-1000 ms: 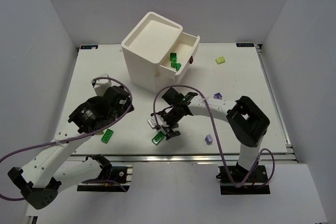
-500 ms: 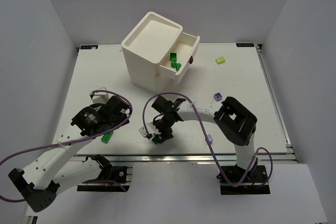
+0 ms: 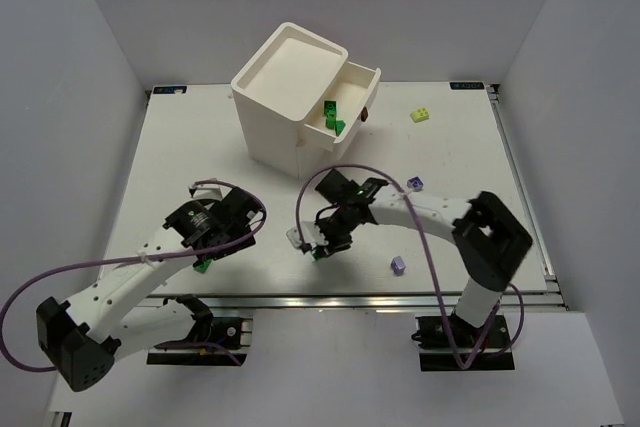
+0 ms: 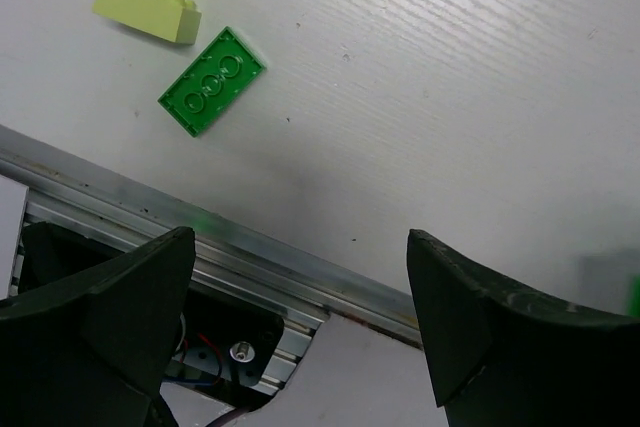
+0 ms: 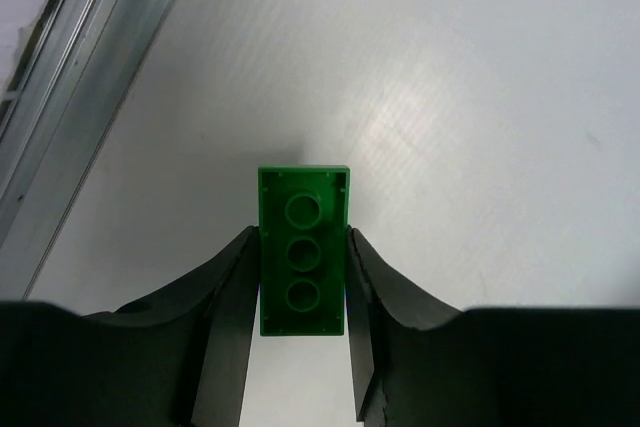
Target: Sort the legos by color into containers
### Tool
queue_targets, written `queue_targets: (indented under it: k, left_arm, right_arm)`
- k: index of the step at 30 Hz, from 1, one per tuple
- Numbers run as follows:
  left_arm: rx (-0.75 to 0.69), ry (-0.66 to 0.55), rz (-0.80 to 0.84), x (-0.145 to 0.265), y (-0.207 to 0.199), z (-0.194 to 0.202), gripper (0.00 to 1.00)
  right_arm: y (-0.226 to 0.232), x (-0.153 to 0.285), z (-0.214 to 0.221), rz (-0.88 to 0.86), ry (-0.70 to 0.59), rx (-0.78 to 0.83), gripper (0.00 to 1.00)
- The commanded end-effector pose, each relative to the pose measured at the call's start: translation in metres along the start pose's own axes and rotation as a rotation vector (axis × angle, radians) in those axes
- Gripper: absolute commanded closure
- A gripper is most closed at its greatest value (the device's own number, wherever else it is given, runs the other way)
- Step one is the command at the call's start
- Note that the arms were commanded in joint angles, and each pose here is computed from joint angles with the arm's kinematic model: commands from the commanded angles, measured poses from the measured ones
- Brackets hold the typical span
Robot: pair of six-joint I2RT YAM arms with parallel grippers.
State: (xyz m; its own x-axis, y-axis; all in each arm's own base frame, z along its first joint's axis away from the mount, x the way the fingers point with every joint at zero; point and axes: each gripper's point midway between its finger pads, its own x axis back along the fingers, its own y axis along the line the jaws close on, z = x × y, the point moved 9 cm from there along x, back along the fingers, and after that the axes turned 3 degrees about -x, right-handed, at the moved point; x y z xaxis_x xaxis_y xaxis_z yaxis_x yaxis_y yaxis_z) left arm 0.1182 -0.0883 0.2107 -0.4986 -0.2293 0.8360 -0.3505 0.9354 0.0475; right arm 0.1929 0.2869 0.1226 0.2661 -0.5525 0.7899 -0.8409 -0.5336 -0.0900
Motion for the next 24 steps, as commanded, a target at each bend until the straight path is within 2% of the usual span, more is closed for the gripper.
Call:
queue_targets:
  k: [1,4,9,10,13,14,15,17,18,24]
  left_arm:
    - [0.055,-0.016,0.001,-0.01,-0.01,-0.002,0.03]
    - [0.013,0.002,-0.019,-0.021,-0.016,-0.001,0.03]
    - [-0.054,0.049,0.008,-0.037,-0.031,-0.008,0.02]
    - [-0.058,0.062,0.007,-0.042,-0.036,-0.01,0.02]
    - [-0.066,0.085,0.036,-0.047,-0.044,-0.017,0.02]
    - [-0.076,0.093,0.041,-0.048,-0.047,-0.018,0.02]
    - [-0.062,0.097,0.049,-0.048,-0.048,-0.021,0.02]
    - [-0.048,0.1,0.059,-0.047,-0.049,-0.024,0.02]
    - [-0.035,0.098,0.065,-0.045,-0.048,-0.027,0.02]
    - [0.042,0.103,0.121,-0.032,-0.04,-0.028,0.02]
  right_arm:
    - [0.008,0.071,-0.026,0.141,-0.123,0.0,1.0]
    - [0.013,0.116,-0.038,0.307,-0.187,-0.001,1.0]
    - [0.002,0.178,-0.051,0.594,-0.266,-0.103,1.0]
    - [-0.013,0.201,-0.051,0.693,-0.268,-0.132,1.0]
    - [-0.042,0.223,-0.045,0.773,-0.291,-0.257,1.0]
    - [-0.055,0.243,-0.051,0.832,-0.319,-0.256,1.0]
    - [-0.07,0.24,-0.042,0.829,-0.323,-0.315,1.0]
    - [-0.09,0.26,-0.049,0.891,-0.356,-0.311,1.0]
    - [-0.103,0.257,-0.037,0.892,-0.356,-0.359,1.0]
    - [-0.147,0.262,-0.028,0.87,-0.387,-0.39,1.0]
